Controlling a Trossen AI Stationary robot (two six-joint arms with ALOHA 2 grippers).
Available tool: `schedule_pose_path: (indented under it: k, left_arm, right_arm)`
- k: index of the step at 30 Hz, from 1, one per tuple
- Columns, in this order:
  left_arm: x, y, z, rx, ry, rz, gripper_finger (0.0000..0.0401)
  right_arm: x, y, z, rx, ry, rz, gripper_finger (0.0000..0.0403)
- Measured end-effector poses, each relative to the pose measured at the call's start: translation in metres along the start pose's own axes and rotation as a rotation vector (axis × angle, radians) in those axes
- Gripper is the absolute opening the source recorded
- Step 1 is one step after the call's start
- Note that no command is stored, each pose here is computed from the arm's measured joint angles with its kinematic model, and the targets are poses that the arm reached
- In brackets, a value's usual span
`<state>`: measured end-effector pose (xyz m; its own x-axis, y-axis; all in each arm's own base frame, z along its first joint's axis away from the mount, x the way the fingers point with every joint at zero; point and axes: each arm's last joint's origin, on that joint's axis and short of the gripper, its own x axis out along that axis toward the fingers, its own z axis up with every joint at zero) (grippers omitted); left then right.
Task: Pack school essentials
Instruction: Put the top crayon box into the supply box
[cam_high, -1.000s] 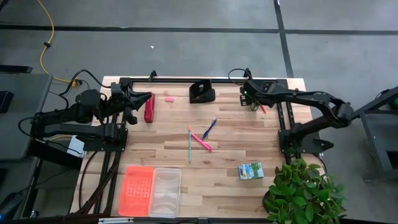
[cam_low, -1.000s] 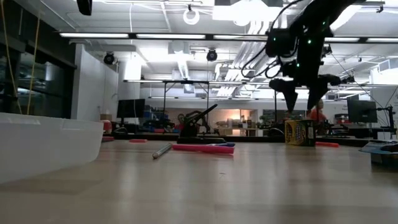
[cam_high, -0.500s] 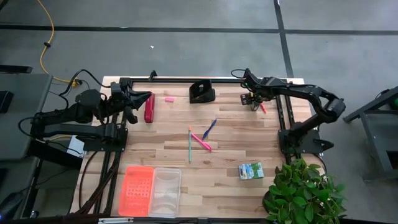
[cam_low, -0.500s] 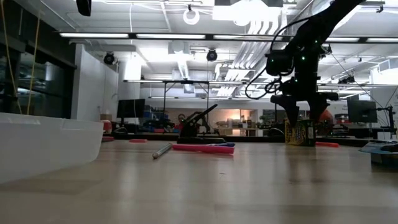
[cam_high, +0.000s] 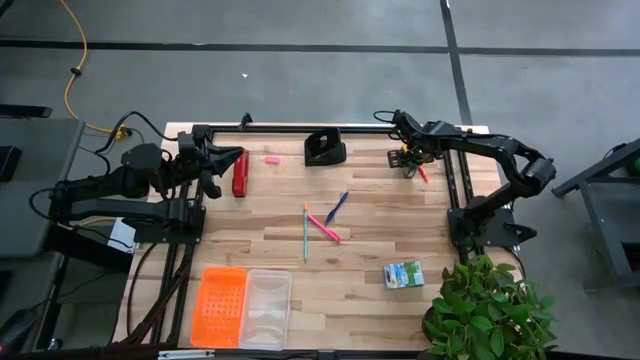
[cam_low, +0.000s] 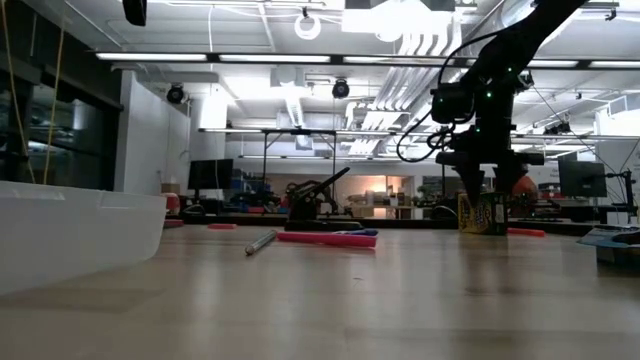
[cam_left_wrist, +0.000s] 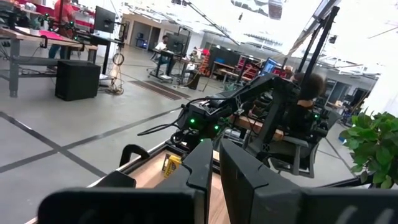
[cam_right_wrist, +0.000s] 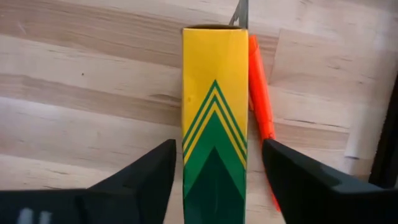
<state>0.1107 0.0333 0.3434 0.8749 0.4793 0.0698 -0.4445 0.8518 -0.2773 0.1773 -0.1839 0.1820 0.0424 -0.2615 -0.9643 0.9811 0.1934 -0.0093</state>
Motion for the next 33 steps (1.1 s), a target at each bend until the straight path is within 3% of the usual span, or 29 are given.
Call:
schedule_pose_path:
  k: [10, 33]
  left_arm:
    - [0.0000, 0.0007, 0.0002, 0.000, -0.007, 0.024, 0.0021]
    - [0.0000, 0.0006, 0.0002, -0.023, -0.006, 0.022, 0.0021]
  right_arm:
    - [0.0000, 0.0001, -0.0001, 0.003, 0.001, 0.001, 0.0149]
    - [-0.0001, 0.0002, -0.0007, -0.021, 0.009, 0.007, 0.0143]
